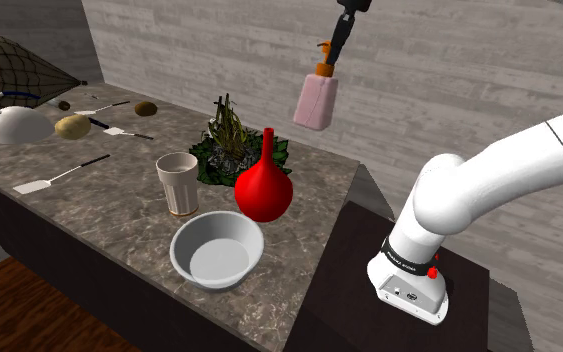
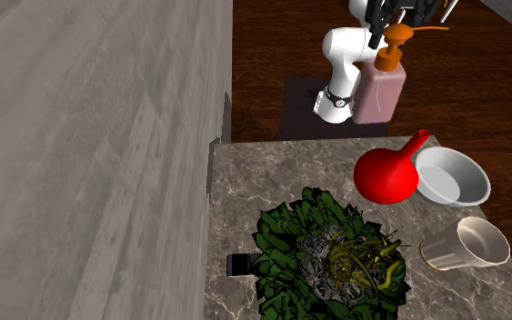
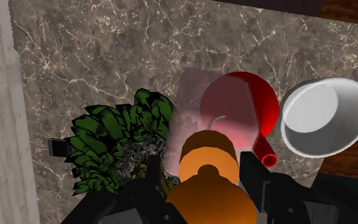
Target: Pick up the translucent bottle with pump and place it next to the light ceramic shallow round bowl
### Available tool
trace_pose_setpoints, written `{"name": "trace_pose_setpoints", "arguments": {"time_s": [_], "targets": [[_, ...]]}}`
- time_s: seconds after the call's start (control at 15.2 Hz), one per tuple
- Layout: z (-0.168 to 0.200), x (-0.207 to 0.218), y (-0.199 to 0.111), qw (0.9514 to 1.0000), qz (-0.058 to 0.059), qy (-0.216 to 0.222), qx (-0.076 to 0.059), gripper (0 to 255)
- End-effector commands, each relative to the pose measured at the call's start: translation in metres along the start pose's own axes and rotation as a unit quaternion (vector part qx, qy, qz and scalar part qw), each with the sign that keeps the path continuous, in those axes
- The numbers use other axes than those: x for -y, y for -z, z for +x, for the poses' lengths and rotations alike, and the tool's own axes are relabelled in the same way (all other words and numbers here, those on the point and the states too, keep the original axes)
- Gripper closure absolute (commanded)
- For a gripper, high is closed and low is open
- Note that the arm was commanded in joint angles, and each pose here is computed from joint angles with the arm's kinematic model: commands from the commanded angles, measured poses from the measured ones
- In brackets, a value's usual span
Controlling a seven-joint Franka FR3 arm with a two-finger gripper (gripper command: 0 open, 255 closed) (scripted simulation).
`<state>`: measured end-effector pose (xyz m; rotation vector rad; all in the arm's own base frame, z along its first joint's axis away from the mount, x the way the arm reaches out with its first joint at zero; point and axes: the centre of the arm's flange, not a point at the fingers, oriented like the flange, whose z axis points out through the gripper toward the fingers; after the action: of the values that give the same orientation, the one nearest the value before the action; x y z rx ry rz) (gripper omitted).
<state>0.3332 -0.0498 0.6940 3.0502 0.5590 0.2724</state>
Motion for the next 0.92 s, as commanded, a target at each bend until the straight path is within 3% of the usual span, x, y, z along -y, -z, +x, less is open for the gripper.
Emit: {"name": "trace_pose_setpoints", "arguments": {"time_s": [0.0, 0.86], "targets": [[-0.003, 0.028, 0.003, 1.0, 0.0, -0.001, 0.0, 255], [-0.02, 0.198, 0.017, 1.0, 0.0, -0.001, 0.0, 255]]}}
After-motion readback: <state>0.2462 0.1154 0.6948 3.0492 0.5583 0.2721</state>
